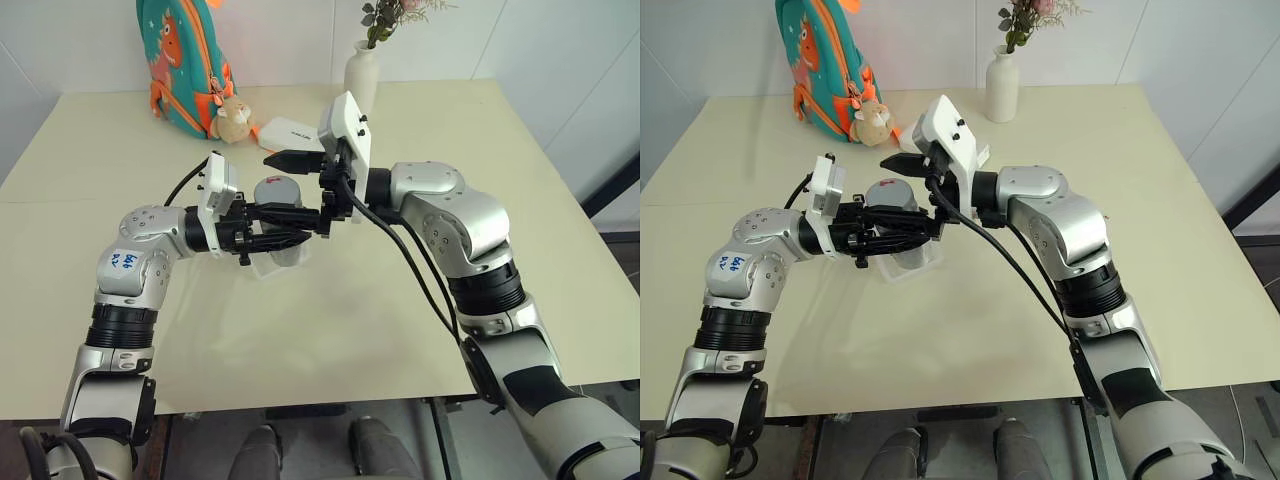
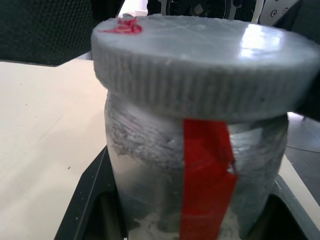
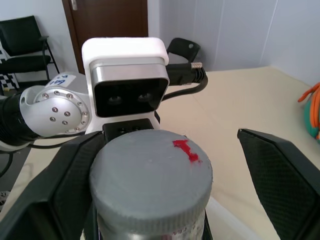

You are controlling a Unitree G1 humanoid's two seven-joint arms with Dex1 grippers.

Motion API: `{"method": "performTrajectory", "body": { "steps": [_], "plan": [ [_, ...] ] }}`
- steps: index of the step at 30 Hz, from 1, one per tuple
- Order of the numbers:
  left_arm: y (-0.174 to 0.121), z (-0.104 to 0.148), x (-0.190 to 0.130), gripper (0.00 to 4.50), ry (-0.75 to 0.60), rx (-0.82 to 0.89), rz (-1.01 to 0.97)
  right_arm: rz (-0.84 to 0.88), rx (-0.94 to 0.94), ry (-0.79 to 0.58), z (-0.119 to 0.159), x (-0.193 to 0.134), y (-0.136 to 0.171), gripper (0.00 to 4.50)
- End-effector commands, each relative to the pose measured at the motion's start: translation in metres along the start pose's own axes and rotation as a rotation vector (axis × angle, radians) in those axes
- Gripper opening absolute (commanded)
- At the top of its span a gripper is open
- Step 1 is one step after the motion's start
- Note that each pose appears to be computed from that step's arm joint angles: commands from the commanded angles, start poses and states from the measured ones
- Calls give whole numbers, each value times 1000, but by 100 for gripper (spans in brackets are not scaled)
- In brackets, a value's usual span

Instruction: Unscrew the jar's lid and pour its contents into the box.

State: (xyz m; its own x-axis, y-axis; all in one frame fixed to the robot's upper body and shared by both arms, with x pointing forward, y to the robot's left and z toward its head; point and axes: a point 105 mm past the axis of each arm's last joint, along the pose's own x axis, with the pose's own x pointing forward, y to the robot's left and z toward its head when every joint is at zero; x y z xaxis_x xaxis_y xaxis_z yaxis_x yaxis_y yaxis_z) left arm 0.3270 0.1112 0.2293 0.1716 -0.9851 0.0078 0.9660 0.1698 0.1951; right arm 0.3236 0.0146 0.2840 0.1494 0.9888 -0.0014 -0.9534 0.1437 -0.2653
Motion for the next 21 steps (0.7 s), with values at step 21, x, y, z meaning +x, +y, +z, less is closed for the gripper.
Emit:
{"method": "performTrajectory", "body": {
  "steps": [21],
  "plan": [
    [-3,14,-3,197,-29,58,-8,51,11,-57,13,-31,7,446]
  ]
}}
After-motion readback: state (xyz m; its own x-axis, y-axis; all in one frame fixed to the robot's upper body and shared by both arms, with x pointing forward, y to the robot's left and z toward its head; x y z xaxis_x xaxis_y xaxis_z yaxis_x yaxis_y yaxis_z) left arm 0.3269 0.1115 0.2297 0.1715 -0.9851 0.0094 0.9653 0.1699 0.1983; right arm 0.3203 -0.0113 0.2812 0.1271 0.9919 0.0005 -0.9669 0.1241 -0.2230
